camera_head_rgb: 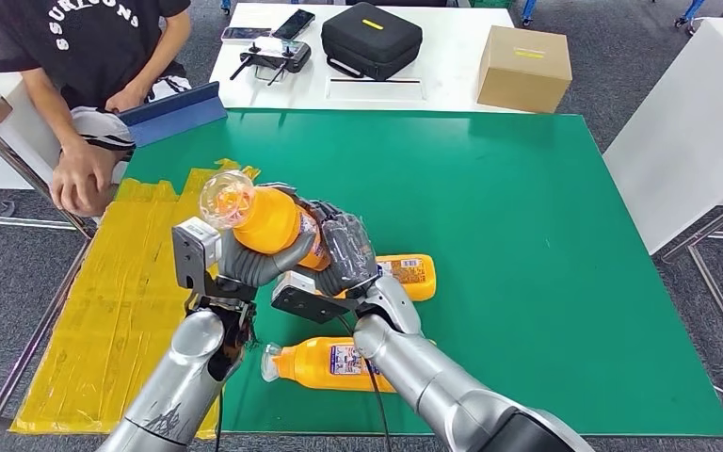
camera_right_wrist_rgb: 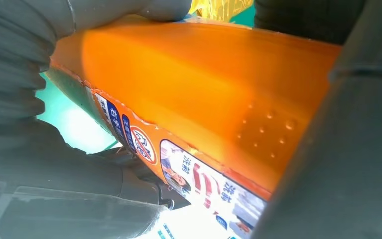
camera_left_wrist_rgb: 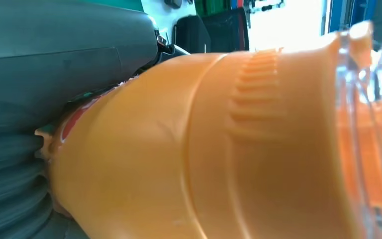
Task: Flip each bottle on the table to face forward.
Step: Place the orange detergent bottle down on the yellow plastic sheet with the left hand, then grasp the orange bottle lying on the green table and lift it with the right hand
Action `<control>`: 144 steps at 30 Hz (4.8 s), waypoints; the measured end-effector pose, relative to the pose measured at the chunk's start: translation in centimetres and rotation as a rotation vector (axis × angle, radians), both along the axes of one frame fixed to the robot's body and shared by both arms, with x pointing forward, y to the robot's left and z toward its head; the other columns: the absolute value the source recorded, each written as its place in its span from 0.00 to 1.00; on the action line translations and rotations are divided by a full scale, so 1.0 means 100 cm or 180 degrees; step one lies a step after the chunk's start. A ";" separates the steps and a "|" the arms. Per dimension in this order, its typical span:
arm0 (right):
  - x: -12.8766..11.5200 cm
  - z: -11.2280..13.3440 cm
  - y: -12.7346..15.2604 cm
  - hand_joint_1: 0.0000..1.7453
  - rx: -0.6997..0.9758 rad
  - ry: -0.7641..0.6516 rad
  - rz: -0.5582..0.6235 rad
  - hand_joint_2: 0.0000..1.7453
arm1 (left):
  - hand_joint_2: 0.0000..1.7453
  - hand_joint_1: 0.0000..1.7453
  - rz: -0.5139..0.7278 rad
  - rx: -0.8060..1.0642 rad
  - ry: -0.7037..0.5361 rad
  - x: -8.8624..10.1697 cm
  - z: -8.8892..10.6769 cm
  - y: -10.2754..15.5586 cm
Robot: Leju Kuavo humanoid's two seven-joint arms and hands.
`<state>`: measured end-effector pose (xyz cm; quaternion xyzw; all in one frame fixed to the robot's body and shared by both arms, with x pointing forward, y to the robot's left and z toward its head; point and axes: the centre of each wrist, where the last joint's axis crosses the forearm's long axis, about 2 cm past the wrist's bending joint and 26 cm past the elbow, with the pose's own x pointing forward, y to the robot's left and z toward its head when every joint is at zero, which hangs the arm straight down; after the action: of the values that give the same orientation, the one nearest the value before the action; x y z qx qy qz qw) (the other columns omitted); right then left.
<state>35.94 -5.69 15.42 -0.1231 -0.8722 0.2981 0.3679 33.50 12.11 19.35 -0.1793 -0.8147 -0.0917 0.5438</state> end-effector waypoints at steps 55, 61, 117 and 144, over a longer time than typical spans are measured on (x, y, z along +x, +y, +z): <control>-0.045 0.059 -0.132 0.00 -0.1384 -0.1166 -0.0749 1.00 | 1.00 1.00 0.2718 0.4926 -0.0819 0.074 -0.066 0.106; -0.047 0.065 -0.143 0.00 -0.1508 -0.1189 -0.0810 1.00 | 1.00 0.98 0.2845 0.5301 -0.0665 0.076 -0.073 0.126; 0.034 0.027 -0.225 0.00 -0.2780 0.0885 -0.0979 1.00 | 1.00 0.00 0.1447 0.1802 -0.0207 0.011 -0.087 0.054; 0.024 -0.004 -0.155 0.00 -0.2463 0.1011 -0.0411 1.00 | 1.00 0.00 0.1381 0.1450 -0.0114 -0.024 -0.087 0.037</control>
<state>38.39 -21.20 15.00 -0.2591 -0.6189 0.5952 0.4422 31.10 15.85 10.68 0.1268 -0.8019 -0.1568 0.5624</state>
